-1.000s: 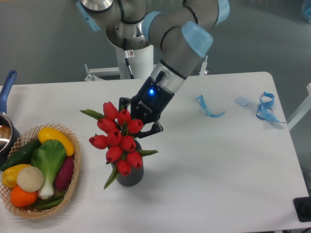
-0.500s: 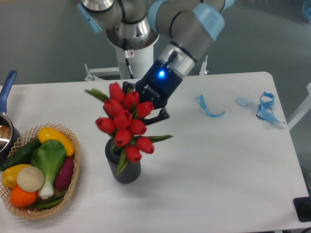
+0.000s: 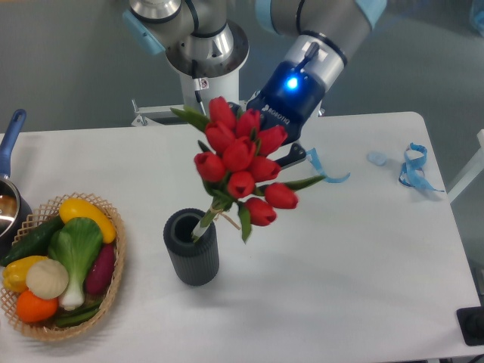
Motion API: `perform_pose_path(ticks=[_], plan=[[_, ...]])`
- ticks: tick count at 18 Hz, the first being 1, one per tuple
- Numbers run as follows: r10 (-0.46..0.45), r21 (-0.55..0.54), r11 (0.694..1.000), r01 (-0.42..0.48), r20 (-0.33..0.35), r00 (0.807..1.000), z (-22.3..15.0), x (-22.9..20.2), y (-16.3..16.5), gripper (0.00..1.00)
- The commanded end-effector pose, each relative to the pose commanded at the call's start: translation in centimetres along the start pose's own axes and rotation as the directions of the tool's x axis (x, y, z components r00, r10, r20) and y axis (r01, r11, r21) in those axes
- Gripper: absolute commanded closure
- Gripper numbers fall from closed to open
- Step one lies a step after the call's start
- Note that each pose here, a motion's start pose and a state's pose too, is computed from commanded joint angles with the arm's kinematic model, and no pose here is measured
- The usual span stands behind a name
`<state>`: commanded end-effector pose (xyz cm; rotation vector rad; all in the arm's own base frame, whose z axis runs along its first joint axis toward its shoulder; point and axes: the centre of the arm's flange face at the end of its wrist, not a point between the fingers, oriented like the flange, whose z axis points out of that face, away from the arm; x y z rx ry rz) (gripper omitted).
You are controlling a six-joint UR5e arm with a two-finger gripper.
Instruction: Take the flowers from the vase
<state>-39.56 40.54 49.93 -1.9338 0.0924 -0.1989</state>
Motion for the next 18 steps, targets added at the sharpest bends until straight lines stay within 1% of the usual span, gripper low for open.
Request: perform_pose_path(ticks=[2,5,7,9,11,12,13,16,18], plan=[[0.001,0.001,1.000,-0.001,0.016,1.000,-0.7,-0.5,-0.1,0.77],[0.006,0.002,1.000,-0.006,0.062,0.998,-2.7,-2.2,0.5,0.77],[0.046,-0.006,0.999,-0.046,0.075,0.996,-3.0,-4.0,0.8,0.77],[0.096,-0.030,0.995,-0.093,0.095,0.991,-3.2,-7.0,2.2,0.77],[0.150,-0.085,0.986,-0.141,0.111,0.982,-3.2,-8.4,3.8,0.77],[0.165,-0.113,0.982,-0.150,0.134,0.977,-4.0,-9.2,4.4,0.77],[0.170,-0.131,0.980,-0.151,0.145,0.975,-4.4,-9.6,4.6,0.77],[0.163,-0.144,0.979,-0.142,0.147,0.976,-4.1,-10.7,5.2,0.77],[0.161,-0.157,0.978,-0.138,0.147,0.976,-3.8,-10.6,5.4,0.77]])
